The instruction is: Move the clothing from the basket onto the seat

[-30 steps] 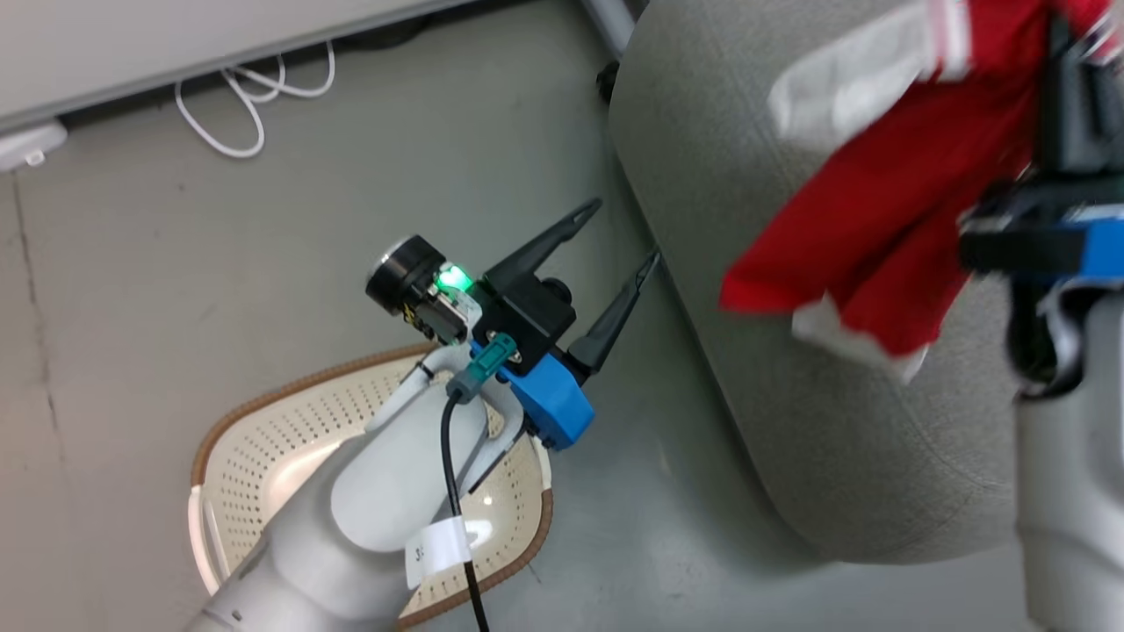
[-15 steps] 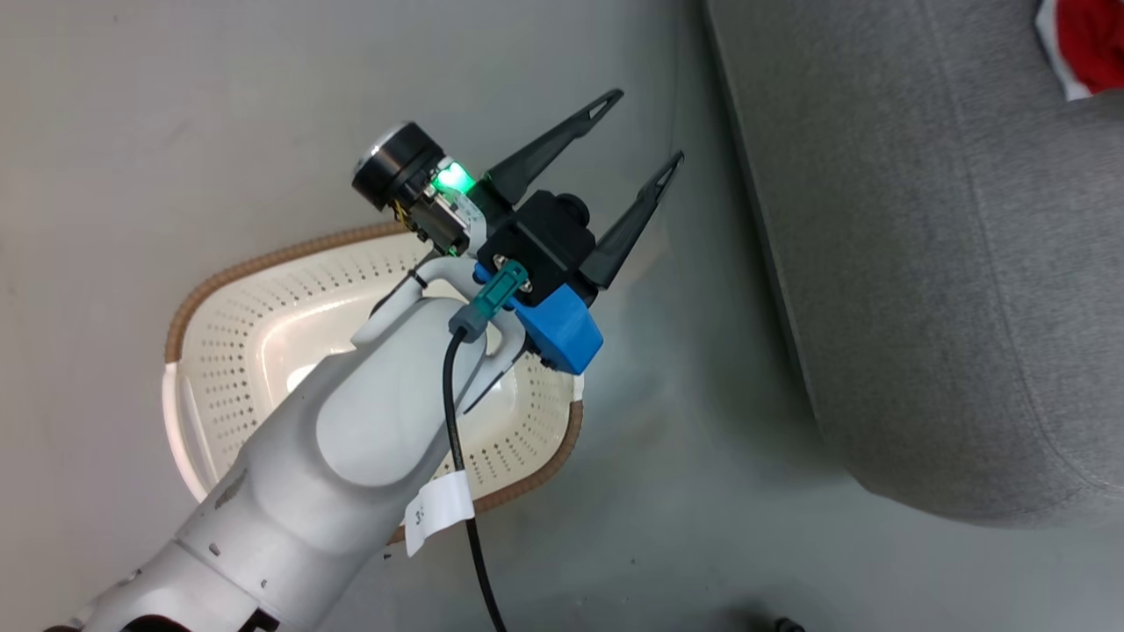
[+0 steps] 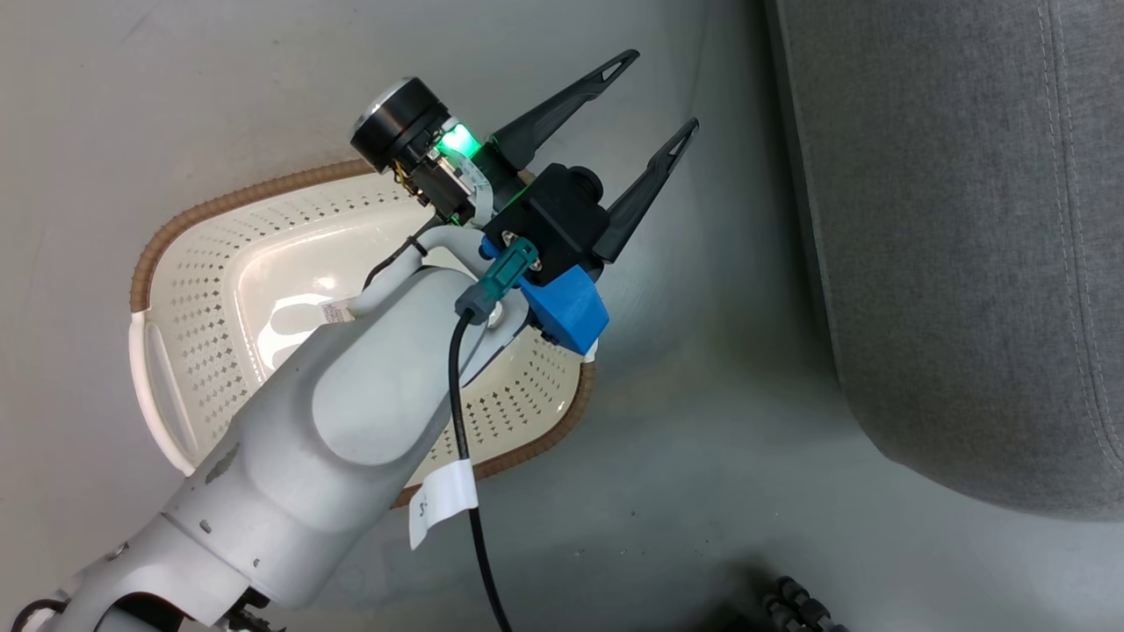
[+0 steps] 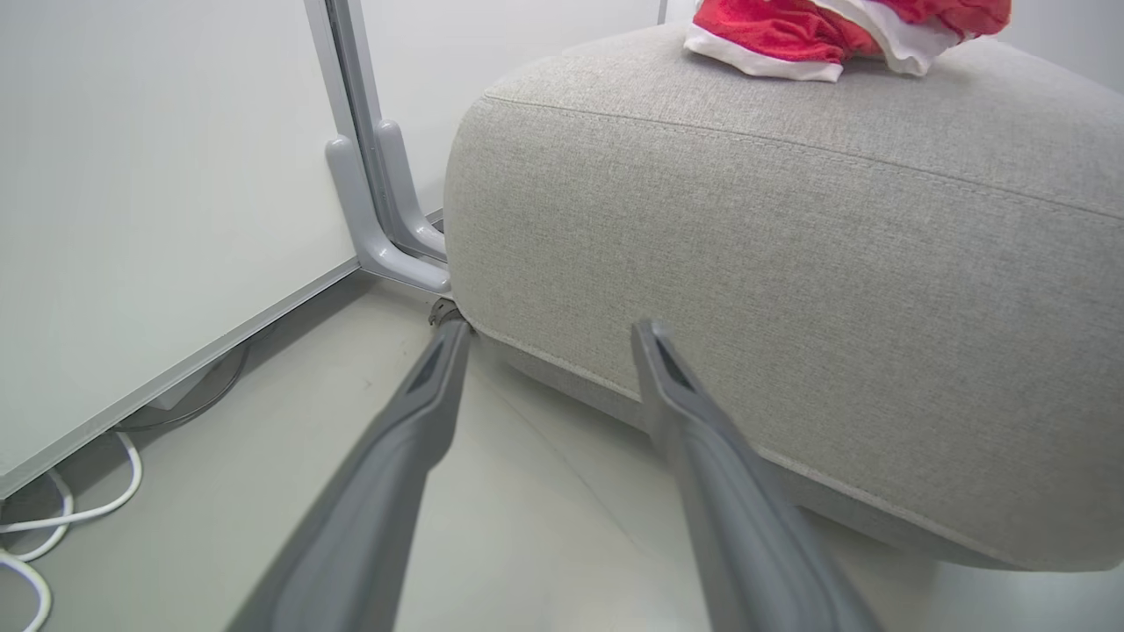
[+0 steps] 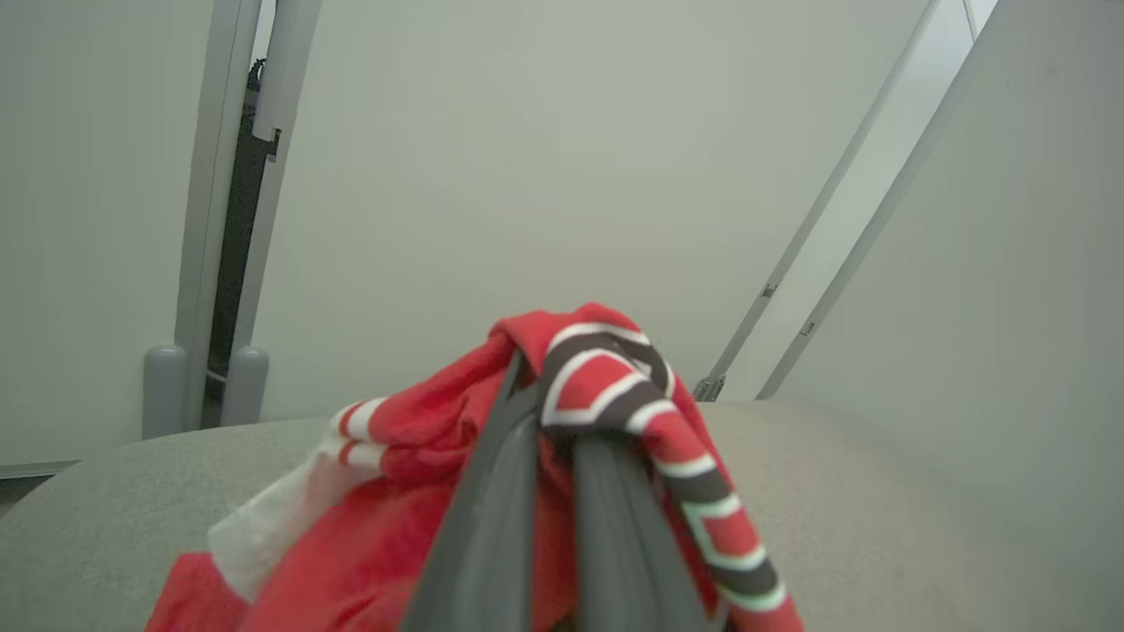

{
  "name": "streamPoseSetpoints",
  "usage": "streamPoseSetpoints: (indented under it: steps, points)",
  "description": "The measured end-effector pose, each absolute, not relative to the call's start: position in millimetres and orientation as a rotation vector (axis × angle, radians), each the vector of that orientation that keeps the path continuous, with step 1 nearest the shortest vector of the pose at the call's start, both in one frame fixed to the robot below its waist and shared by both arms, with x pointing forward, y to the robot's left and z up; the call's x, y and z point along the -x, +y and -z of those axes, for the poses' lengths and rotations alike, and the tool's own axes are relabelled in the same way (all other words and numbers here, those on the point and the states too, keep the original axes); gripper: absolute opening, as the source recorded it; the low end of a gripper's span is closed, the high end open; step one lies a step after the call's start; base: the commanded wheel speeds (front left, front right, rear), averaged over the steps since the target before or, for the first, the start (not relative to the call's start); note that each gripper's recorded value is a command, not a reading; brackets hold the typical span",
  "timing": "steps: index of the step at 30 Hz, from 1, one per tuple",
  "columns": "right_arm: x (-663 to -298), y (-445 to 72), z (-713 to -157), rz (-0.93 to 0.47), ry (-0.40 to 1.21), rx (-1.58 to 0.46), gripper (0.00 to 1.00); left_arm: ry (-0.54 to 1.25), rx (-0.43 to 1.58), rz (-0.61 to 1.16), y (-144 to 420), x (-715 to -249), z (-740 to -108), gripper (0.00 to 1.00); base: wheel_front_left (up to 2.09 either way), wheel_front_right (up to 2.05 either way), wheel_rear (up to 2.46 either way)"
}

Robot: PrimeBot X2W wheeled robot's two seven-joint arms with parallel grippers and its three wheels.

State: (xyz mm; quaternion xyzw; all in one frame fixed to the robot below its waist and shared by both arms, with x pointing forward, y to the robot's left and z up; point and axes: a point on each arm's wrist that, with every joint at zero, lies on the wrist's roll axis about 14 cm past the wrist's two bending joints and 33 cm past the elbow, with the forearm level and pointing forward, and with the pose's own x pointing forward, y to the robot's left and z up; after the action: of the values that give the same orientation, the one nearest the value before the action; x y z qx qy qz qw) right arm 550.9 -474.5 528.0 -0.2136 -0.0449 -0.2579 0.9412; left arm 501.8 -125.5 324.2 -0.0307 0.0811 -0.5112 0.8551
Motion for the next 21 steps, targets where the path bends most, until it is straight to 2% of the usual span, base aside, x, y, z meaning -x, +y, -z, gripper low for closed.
streamPoseSetpoints:
  steps: [5,10,11,12,13,21]
  points:
    - [-533.7,-472.6,-465.3,0.537,0.069,0.372,0.0,0.17,0.062,1.076,-125.0,-502.8,-323.7,1.0,0.0,0.0,0.0]
    - [-521.7,-469.9,-446.9,0.563,0.102,0.297,0.0,0.163,0.052,1.076,-124.2,-503.3,-328.3,1.0,0.0,0.0,0.0]
    - [-520.3,-468.9,-448.5,0.564,0.096,0.289,0.18,0.161,0.049,1.076,-123.9,-503.3,-330.4,1.0,0.0,0.0,0.0]
    - [-518.6,-468.0,-450.0,0.565,0.091,0.281,0.87,0.157,0.047,1.075,-124.0,-502.9,-333.2,1.0,0.0,0.0,0.0]
    - [-515.3,-467.0,-450.4,0.565,0.092,0.276,1.0,0.153,0.049,1.074,-124.5,-502.2,-336.9,1.0,0.0,0.0,0.0]
    - [-468.2,-453.1,-457.6,0.551,0.111,0.258,1.0,0.112,0.078,1.038,-125.1,-490.9,-381.3,1.0,0.0,0.0,0.0]
